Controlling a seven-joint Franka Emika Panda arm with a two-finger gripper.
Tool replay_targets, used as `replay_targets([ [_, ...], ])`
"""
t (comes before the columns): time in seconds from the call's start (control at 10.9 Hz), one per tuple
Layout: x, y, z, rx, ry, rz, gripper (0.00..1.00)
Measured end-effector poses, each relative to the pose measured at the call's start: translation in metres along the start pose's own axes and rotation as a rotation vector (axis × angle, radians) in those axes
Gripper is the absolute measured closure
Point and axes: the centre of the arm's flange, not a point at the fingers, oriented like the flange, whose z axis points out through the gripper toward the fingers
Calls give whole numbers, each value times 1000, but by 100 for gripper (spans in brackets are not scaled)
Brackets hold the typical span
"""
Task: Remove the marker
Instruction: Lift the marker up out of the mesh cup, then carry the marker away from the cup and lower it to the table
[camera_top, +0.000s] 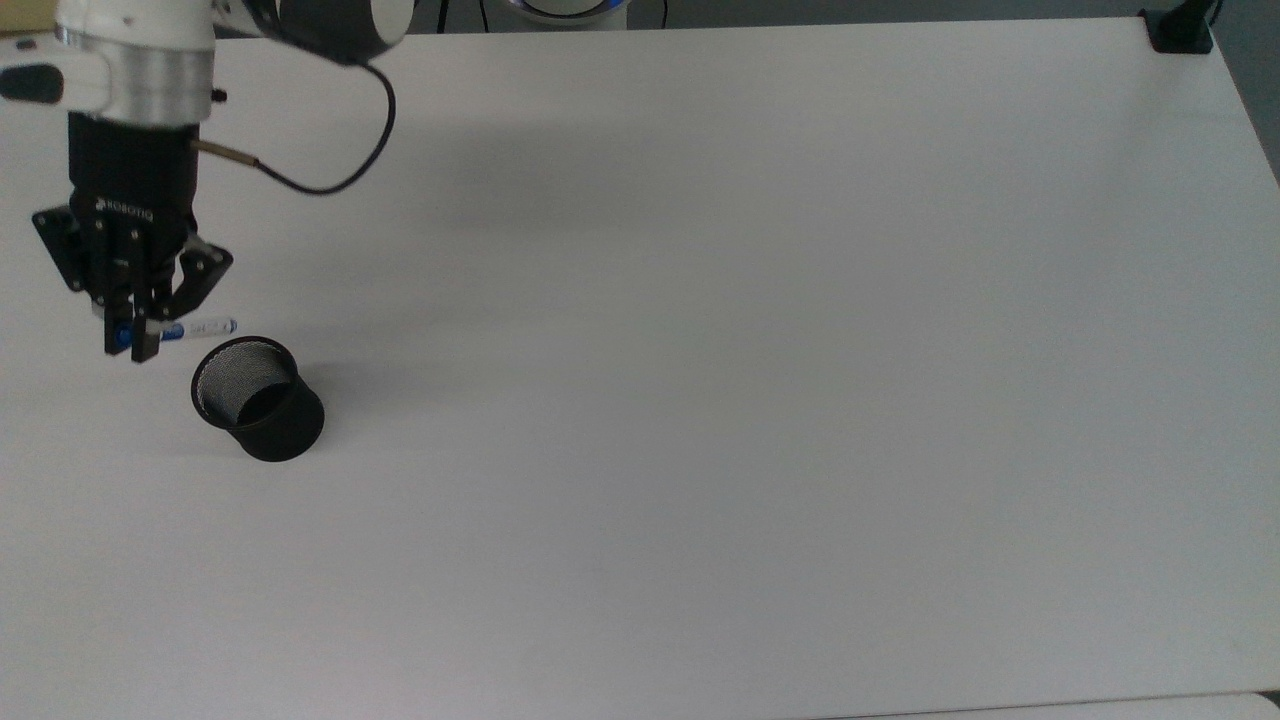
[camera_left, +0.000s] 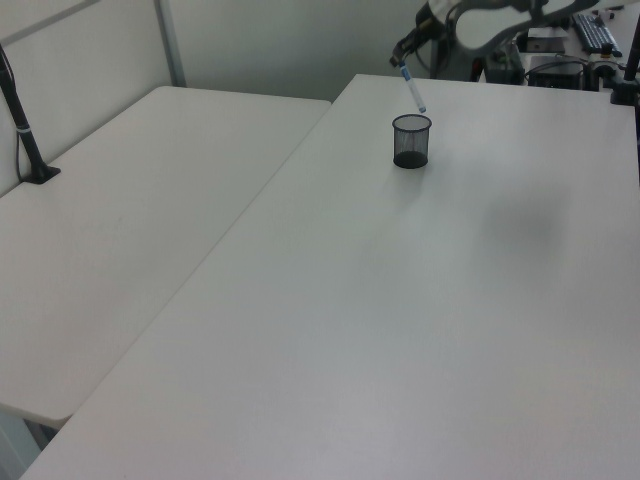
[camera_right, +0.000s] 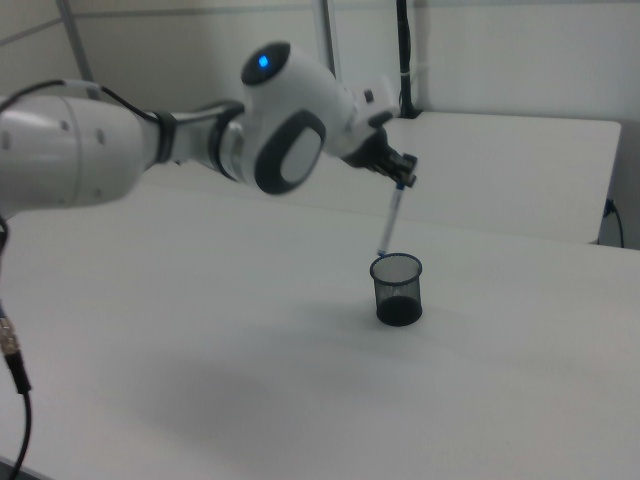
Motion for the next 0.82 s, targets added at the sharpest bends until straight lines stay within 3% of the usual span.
replay_targets([
  [0.18,13,-18,-56,53,-98,13,83],
  [0.37,7,-56,-95,123,-257,-21,83],
  [0.64,-34,-130,-96,200,-508,-129,83],
  [0.82,-79,-185,-64,225,-668,-179,83],
])
